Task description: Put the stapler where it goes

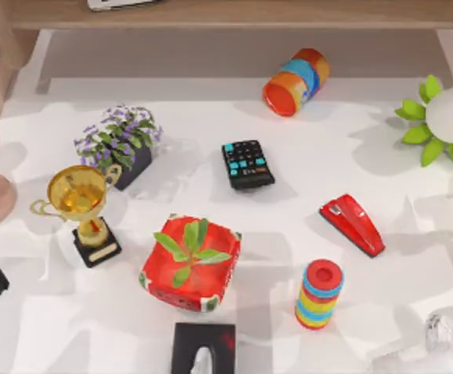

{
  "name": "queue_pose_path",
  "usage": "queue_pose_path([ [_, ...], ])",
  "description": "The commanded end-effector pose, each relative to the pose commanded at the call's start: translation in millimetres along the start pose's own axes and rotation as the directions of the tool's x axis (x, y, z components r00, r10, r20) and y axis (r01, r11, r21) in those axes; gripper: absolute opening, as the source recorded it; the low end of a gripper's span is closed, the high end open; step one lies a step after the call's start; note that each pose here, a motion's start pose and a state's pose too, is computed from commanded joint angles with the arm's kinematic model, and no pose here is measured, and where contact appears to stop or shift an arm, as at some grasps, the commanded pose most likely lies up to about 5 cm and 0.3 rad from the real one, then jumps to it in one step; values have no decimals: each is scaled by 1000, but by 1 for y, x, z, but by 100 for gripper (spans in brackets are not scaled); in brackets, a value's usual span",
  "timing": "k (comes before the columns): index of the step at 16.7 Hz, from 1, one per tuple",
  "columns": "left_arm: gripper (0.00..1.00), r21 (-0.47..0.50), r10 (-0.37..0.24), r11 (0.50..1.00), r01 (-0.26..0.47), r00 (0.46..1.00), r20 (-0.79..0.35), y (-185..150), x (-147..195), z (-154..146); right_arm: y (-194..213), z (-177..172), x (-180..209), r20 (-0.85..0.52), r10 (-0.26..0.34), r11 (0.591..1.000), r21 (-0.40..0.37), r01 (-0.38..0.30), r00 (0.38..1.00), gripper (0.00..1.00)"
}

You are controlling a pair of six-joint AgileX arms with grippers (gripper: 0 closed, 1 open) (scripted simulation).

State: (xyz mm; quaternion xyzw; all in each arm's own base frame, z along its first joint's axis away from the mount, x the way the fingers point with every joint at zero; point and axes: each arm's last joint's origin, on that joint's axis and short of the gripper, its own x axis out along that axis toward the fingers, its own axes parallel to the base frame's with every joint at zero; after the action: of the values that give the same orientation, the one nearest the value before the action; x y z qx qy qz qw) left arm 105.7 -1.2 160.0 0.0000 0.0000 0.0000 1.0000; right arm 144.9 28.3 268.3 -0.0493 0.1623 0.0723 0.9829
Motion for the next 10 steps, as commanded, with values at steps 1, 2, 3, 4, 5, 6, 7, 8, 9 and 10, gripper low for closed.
queue_pose_path([
  [1,100,0,0,1000,0,1000,0,0,0,0,4,12,11,-78,22,999,-26,-24,997,100],
  [2,100,0,0,1000,0,1000,0,0,0,0,10,23,24,-162,43,997,-53,-52,986,100],
  [3,100,0,0,1000,0,1000,0,0,0,0,17,31,39,-249,61,993,-80,-83,966,100],
  [4,100,0,0,1000,0,1000,0,0,0,0,24,38,56,-338,75,987,-106,-117,938,100],
  [5,100,0,0,1000,0,1000,0,0,0,0,33,42,74,-425,85,979,-130,-154,901,100],
  [6,100,0,0,1000,0,1000,0,0,0,0,42,44,93,-510,91,970,-150,-192,856,100],
  [7,100,0,0,1000,0,1000,0,0,0,0,51,43,112,-589,92,959,-166,-231,803,100],
  [8,100,0,0,1000,0,1000,0,0,0,0,60,40,131,-662,89,947,-176,-269,744,100],
  [9,100,0,0,1000,0,1000,0,0,0,0,68,35,149,-726,83,935,-181,-306,683,100],
  [10,100,0,0,1000,0,1000,0,0,0,0,76,29,165,-781,76,923,-181,-340,620,100],
])
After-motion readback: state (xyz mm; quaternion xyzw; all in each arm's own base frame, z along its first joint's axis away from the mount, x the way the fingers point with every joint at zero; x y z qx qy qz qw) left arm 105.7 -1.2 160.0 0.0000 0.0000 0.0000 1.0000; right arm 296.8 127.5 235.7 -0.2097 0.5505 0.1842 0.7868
